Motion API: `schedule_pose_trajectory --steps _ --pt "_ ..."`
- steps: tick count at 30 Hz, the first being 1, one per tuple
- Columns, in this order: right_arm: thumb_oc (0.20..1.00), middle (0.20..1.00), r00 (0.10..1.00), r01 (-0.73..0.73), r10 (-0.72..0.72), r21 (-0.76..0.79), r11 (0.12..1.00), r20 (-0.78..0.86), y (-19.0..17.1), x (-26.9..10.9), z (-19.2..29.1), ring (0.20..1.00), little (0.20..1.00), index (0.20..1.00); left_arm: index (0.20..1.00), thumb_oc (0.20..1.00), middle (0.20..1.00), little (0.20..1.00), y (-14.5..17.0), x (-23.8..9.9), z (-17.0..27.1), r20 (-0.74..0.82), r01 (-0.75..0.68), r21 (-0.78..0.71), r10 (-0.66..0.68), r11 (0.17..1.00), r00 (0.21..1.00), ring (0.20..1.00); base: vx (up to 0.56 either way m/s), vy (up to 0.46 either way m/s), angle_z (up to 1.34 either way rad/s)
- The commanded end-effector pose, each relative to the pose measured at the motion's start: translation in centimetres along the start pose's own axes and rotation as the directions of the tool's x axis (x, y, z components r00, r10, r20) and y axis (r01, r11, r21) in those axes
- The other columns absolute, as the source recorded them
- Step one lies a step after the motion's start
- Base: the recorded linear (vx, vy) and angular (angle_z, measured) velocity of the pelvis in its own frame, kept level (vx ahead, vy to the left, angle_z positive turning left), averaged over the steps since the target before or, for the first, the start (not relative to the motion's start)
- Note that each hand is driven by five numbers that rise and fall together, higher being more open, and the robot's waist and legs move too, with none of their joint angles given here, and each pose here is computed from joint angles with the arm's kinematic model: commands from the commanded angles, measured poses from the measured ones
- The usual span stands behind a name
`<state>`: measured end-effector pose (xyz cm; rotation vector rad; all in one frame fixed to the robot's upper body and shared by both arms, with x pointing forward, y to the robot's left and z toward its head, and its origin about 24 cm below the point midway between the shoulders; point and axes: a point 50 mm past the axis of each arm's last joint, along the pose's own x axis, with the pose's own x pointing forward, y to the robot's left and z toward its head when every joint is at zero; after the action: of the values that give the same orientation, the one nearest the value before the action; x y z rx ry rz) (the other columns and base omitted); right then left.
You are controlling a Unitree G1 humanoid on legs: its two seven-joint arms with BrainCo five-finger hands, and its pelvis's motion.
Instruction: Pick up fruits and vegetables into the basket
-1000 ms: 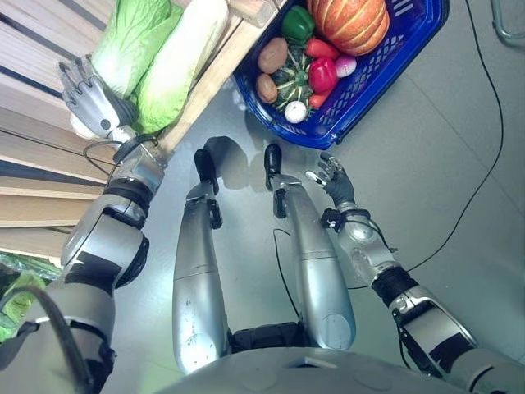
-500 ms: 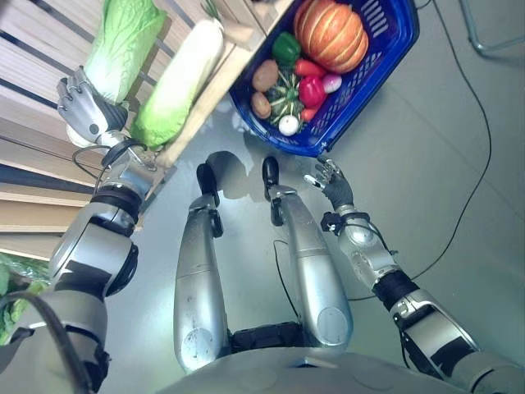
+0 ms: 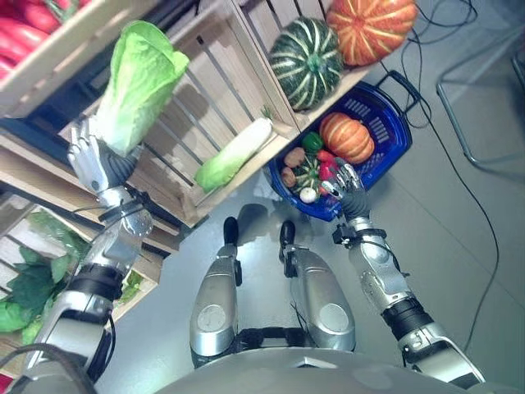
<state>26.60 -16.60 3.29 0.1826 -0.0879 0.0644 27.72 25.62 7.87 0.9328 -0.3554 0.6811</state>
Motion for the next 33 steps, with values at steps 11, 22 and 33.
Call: schedule_pose_trajectory --steps 11,22,33 --pt "1.000 1.000 0.960 -0.197 0.187 0.031 0.980 0.206 2.4 0.5 4.2 1.000 1.000 1.000 0.200 0.200 0.200 0.200 -3.4 -4.7 5.6 0.230 0.586 -0.374 -0.540 0.719 0.810 0.200 0.07 0.024 0.03" --pt "1.000 1.000 0.888 -0.422 0.389 0.100 0.901 0.246 4.6 1.6 6.1 1.000 1.000 1.000 0.200 0.200 0.200 0.200 -5.1 -6.6 9.7 0.449 0.851 -0.384 -0.733 0.357 0.510 0.200 0.03 0.005 -0.02" --pt "1.000 1.000 0.753 -0.653 0.634 0.087 0.752 0.178 6.5 0.7 6.1 1.000 1.000 1.000 0.200 0.200 0.200 0.200 -5.2 -6.9 10.7 0.491 0.918 -0.309 -0.786 0.246 0.376 0.200 0.01 -0.001 0.00"
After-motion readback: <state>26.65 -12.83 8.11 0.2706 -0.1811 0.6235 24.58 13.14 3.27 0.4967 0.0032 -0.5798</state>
